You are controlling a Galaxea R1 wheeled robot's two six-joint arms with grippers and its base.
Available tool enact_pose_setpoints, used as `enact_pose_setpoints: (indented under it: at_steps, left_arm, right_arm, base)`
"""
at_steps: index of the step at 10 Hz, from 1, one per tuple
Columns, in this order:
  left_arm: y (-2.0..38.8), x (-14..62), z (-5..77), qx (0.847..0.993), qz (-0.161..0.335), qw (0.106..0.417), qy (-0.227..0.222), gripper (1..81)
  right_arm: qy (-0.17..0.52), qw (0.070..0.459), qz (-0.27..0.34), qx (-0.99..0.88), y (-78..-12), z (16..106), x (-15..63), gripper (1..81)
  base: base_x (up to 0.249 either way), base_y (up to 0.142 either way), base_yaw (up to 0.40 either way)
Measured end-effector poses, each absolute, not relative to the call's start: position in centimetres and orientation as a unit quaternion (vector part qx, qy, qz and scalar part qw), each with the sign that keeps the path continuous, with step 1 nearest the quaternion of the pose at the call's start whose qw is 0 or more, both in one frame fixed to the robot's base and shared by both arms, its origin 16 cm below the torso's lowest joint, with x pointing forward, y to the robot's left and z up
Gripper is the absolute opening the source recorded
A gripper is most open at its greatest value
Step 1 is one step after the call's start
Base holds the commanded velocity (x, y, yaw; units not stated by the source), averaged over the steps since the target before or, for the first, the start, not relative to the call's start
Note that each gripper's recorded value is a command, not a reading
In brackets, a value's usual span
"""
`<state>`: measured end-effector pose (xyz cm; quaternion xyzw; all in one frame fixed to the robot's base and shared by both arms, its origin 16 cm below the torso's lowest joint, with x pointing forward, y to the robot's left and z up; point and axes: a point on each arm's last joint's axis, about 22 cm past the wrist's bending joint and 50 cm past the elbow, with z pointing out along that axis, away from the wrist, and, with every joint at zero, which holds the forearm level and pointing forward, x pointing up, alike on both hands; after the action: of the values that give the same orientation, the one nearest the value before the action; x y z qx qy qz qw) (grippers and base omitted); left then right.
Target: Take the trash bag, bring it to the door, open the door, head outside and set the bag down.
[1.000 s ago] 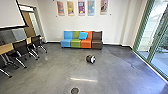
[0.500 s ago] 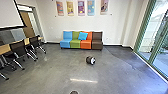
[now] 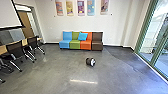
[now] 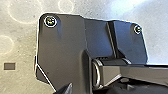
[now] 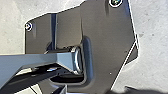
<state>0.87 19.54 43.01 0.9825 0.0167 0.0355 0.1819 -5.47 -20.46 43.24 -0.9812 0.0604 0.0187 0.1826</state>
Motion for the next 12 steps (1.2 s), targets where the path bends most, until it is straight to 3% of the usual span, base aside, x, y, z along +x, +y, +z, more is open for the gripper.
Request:
enact_pose_setpoints:
  at_steps: [12]
  left_arm:
    - [19.47,0.91,43.01,0.982,0.036,0.182,0.017,81.1]
  right_arm:
    - [0.059,0.186,0.015,-0.981,-19.97,43.20,-4.83,81.1]
  base:
    - [0.175,0.000,0.000]
